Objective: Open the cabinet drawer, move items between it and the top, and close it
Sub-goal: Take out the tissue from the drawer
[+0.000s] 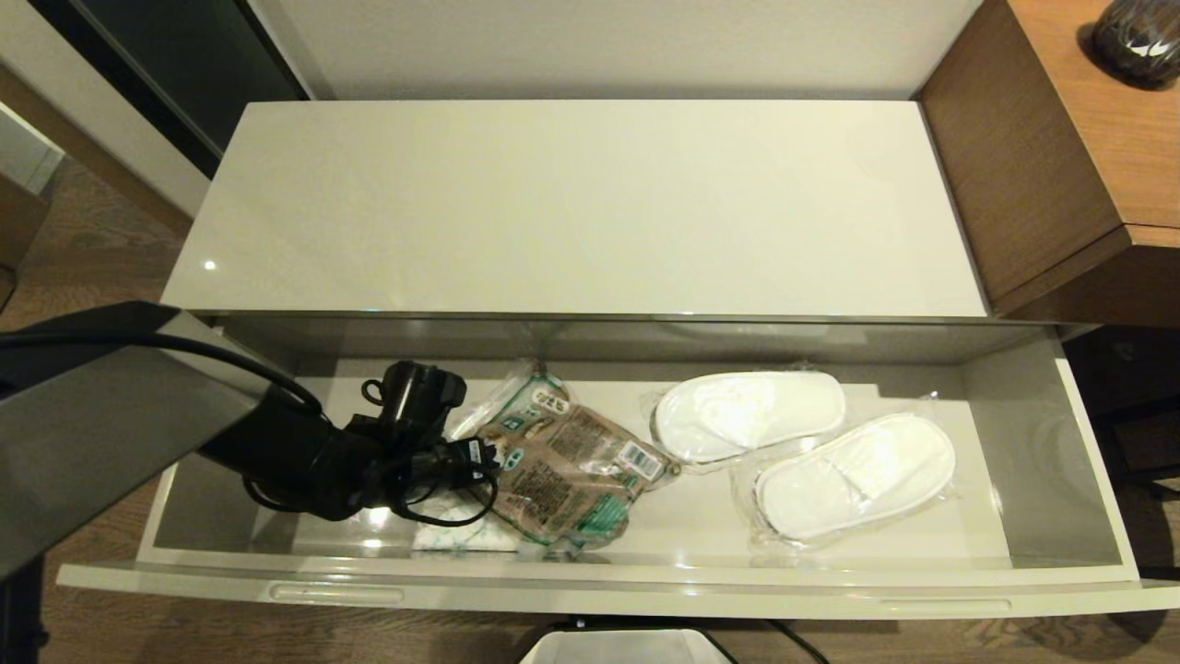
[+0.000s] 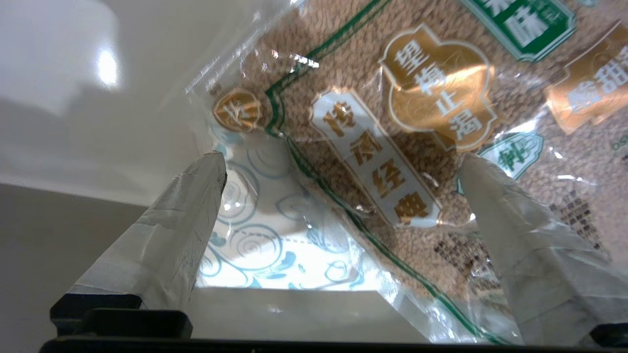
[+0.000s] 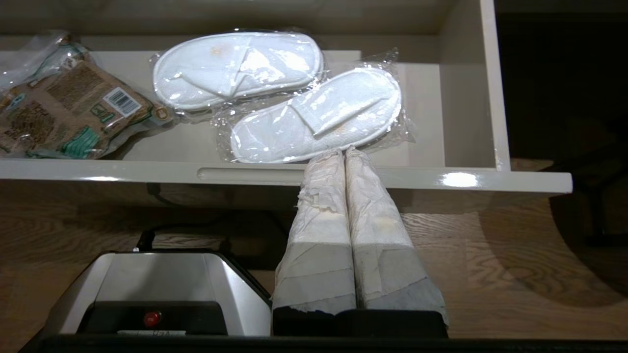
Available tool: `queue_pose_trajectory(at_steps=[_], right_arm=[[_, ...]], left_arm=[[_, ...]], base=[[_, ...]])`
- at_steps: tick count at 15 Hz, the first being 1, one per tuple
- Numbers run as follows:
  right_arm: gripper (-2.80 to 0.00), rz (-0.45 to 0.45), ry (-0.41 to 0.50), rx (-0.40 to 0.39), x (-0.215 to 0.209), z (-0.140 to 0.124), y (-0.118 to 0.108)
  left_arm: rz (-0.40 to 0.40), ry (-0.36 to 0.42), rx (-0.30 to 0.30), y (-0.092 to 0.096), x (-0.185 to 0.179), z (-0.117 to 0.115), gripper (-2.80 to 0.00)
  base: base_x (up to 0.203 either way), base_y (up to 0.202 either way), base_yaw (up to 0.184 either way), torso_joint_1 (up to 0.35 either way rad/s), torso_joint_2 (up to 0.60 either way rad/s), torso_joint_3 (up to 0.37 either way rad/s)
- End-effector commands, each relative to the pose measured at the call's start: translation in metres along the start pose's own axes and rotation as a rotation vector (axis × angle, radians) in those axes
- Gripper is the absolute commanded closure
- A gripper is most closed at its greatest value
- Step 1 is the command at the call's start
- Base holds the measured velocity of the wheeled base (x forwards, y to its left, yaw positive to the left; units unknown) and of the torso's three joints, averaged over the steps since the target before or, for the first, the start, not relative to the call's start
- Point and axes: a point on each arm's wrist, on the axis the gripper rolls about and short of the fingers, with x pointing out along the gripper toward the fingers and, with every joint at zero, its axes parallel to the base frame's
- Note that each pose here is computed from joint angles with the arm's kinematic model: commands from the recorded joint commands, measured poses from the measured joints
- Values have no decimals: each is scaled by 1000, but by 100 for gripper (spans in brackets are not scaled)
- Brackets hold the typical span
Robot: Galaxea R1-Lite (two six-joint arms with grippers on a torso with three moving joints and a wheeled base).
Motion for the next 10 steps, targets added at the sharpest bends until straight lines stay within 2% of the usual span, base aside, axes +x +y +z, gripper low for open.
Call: queue_pose_trajectory(at_steps=[1, 4, 10], right_arm=[[0, 0, 2, 0, 0, 0, 0], [0, 0, 2, 0, 0, 0, 0], [0, 0, 2, 0, 0, 0, 0]], left_arm=[[-18, -20, 1, -2, -5, 0, -280], [-30, 4, -1, -1, 0, -4, -280], [-35, -34, -1, -3, -10, 3, -280]], base=[[0, 0, 0, 0, 0, 0], [0, 0, 0, 0, 0, 0], [0, 0, 0, 0, 0, 0]])
